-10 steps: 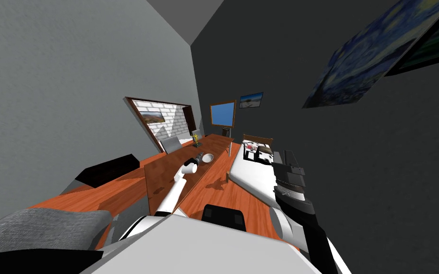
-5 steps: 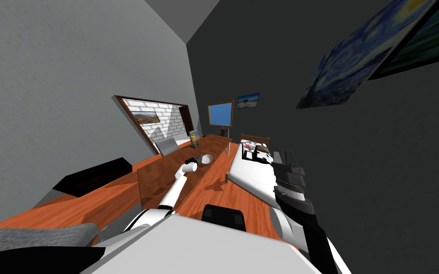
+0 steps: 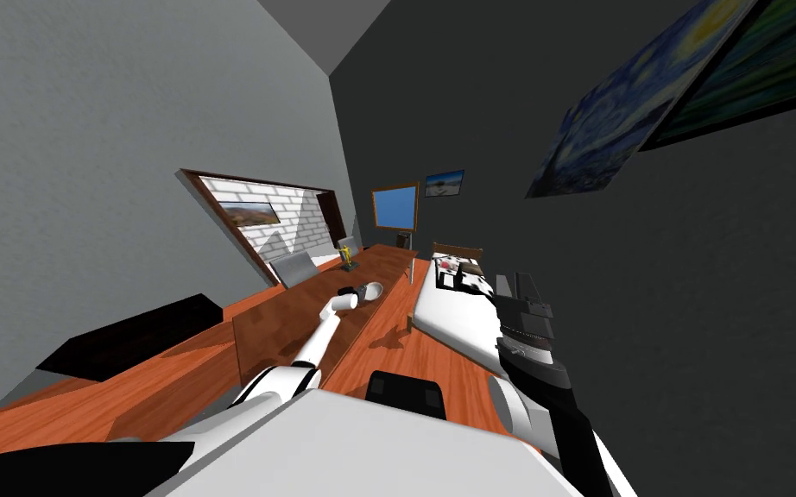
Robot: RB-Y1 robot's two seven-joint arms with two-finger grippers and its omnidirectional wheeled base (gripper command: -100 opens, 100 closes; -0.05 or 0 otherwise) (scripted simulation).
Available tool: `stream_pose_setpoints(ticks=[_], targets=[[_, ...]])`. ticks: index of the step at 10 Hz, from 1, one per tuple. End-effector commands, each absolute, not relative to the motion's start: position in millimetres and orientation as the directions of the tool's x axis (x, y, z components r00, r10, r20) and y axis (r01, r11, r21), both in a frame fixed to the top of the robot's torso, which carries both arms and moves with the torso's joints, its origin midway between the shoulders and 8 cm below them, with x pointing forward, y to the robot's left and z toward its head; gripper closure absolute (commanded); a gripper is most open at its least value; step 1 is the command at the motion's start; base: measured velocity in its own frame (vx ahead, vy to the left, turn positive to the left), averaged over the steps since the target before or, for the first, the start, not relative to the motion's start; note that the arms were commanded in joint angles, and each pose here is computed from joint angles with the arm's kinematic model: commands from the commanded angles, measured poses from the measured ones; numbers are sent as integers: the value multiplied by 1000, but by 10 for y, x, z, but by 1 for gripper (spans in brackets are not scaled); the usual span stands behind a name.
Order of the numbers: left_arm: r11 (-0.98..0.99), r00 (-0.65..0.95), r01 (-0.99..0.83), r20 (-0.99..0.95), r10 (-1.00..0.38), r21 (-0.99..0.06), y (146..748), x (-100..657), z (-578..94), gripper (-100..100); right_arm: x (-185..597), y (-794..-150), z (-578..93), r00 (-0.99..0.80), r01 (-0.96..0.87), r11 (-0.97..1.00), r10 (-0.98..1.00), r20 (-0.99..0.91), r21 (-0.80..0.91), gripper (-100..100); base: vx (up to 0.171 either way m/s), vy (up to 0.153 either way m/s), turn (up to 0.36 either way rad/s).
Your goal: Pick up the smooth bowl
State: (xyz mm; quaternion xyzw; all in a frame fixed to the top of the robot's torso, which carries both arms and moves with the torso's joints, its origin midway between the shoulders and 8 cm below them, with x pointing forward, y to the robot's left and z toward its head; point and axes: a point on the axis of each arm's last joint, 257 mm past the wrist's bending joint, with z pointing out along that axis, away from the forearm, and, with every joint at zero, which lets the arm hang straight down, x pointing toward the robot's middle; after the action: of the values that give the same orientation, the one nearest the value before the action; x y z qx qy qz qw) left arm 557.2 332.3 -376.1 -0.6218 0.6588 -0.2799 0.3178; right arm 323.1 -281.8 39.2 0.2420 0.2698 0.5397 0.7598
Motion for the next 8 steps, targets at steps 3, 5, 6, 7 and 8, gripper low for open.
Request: stream_pose_setpoints(ticks=[3,5,6,7,8], targets=[[50,-20,-734,-52,-998,-677,3445,5391,-4090,-100,3231,-2818,392,272,-690,300,951,-149,659,0,42,42,-82],[44,-18,-761,-46,-999,-647,3475,5329,-4187,-100,3231,-2818,392,272,-690,300,951,-149,659,0,32,28,-89],[39,-17,-782,-42,-999,-622,3499,5274,-4261,-100,3231,-2818,392,272,-690,300,951,-149,659,0,24,14,-47],[33,-14,-805,-36,-999,-593,3524,5195,-4361,-100,3231,-2818,392,272,-690,300,951,-149,659,0,31,20,-100],[28,-13,-823,-32,-999,-568,3540,5125,-4441,-100,3231,-2818,392,272,-690,300,951,-149,659,0,42,22,-102]])
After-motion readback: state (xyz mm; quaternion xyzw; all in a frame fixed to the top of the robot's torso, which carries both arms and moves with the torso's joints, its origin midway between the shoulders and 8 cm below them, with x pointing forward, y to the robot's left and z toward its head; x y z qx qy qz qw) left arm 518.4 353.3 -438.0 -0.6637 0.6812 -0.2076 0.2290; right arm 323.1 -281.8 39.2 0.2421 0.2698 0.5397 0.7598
